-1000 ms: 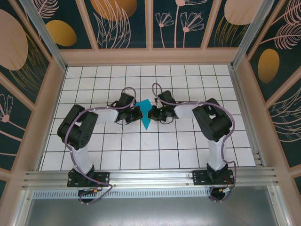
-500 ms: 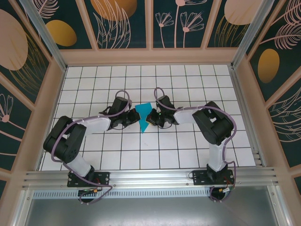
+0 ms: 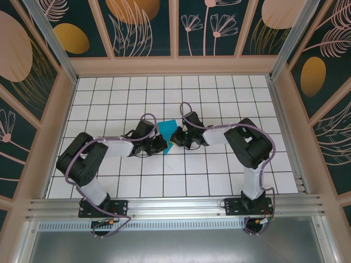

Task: Fold a paper plane with a square sheet of paper (pick it up from the middle)
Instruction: Third fold the triangle at the center of the table.

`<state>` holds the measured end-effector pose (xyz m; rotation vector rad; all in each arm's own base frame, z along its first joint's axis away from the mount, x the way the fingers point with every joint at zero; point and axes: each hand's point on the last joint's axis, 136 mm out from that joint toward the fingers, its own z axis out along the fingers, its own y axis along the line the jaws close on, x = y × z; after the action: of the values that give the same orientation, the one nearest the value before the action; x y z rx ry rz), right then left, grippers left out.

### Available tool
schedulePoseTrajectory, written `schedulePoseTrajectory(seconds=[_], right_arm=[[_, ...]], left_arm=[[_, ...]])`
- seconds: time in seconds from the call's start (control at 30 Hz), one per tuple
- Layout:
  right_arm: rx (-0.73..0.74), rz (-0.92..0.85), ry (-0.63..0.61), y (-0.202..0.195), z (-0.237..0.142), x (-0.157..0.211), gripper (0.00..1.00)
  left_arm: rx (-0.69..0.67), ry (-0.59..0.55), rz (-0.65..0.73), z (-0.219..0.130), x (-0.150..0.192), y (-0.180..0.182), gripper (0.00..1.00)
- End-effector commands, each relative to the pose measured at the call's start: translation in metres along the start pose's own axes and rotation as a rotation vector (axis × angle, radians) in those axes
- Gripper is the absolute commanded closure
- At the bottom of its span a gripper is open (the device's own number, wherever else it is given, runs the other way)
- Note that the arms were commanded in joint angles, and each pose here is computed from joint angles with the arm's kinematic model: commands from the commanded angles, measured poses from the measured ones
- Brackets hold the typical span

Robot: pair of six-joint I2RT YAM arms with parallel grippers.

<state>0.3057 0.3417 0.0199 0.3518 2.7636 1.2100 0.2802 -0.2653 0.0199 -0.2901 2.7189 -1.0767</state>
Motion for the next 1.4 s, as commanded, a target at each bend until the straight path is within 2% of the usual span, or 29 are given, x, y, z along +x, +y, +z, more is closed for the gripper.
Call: schedulePoseTrajectory(seconds=[0.0, 0.17, 0.33, 0.57, 1.0, 1.17, 1.37], right_arm=[[-0.022, -0.086, 0.011, 0.005, -0.003, 0.007, 0.98], [-0.073, -0.207, -0.019, 0.019, -0.014, 0.001, 0.98], [-0.030, -0.293, -0.043, 0.013, -0.028, 0.001, 0.98], [0.009, -0.290, 0.032, -0.007, -0.017, 0.017, 0.99], [0.022, -0.341, 0.083, -0.003, 0.002, 0.010, 0.98], [0.064, -0.312, 0.053, -0.013, 0.000, -0.001, 0.98], [0.103, -0.286, -0.015, -0.025, -0.009, -0.033, 0.98]], left_arm=[[-0.056, 0.034, -0.019, 0.007, 0.011, 0.019, 1.00], [-0.155, 0.026, -0.026, 0.007, 0.012, 0.039, 1.00], [-0.201, 0.015, -0.029, 0.005, 0.012, 0.049, 1.00], [-0.232, 0.008, -0.044, 0.003, 0.013, 0.057, 1.00], [-0.270, 0.024, -0.047, 0.001, 0.017, 0.065, 1.00], [-0.305, 0.029, -0.047, -0.001, 0.020, 0.072, 1.00], [-0.348, 0.042, -0.051, -0.004, 0.025, 0.083, 1.00]])
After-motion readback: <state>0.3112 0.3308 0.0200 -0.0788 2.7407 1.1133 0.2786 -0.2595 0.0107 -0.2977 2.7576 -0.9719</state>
